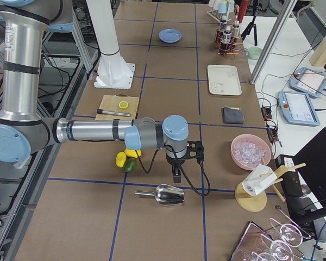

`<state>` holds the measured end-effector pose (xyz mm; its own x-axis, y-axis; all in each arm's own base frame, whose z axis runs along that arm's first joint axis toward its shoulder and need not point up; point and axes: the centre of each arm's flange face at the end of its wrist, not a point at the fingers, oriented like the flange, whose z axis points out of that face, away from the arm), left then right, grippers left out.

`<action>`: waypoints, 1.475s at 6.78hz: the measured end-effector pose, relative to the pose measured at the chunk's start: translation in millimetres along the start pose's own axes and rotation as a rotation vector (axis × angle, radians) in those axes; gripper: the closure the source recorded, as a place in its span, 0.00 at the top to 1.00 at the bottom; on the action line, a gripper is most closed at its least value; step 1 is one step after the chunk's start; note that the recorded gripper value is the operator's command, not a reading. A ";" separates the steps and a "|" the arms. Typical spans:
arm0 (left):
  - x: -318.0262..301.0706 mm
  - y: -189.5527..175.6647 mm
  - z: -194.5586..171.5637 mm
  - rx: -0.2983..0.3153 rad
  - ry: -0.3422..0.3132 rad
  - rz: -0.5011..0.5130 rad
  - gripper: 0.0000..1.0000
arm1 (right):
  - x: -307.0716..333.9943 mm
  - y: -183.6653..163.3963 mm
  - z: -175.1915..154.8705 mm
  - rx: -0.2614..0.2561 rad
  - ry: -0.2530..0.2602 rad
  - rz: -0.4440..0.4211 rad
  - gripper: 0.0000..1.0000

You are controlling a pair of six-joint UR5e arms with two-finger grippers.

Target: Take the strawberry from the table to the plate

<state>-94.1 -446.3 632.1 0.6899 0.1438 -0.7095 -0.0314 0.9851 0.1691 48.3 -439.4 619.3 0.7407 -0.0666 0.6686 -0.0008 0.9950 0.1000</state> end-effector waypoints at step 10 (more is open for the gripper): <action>42.0 -39.9 -41.4 0.317 -0.105 0.337 1.00 | -29.4 -30.9 -17.1 0.141 -0.030 -0.123 1.00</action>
<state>-93.8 -475.6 567.2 0.7490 0.4245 -0.5088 -0.0551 0.8051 0.5906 38.0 -466.8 584.0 0.7205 -0.1916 0.6665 -0.0070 0.9590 0.2833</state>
